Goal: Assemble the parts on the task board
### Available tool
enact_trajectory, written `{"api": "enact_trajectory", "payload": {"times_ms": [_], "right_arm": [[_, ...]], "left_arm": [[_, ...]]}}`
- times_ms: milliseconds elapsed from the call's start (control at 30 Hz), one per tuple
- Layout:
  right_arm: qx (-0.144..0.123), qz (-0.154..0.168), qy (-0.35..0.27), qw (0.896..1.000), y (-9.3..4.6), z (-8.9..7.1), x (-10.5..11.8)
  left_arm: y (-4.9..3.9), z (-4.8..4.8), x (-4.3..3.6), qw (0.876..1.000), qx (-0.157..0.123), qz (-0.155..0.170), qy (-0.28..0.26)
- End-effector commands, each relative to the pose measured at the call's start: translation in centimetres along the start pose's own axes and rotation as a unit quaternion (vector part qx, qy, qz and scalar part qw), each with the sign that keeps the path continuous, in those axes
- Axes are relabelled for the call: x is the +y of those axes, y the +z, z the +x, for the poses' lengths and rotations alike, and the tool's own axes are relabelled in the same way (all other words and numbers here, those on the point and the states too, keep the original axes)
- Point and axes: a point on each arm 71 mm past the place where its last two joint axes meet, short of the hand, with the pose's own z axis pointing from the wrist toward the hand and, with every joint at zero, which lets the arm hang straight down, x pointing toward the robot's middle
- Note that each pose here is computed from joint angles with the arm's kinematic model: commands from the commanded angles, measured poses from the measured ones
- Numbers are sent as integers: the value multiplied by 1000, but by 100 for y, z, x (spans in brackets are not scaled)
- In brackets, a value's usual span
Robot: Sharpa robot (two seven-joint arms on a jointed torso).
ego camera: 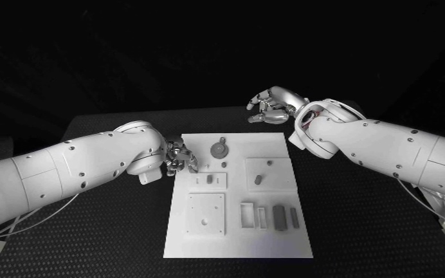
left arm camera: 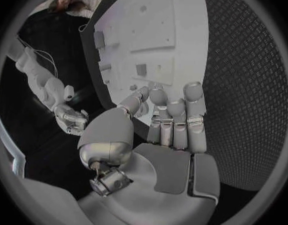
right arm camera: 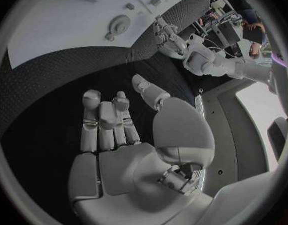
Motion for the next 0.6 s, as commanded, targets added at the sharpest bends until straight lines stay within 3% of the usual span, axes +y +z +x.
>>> {"api": "enact_trajectory", "payload": {"times_ms": [33, 600], "right_arm": [[5, -4, 0, 1000, 0, 7, 7], [6, -5, 1, 1000, 5, 14, 16]], "left_arm": [[5, 24, -11, 1000, -5, -2, 11], [17, 136, -4, 999, 7, -8, 47]]}}
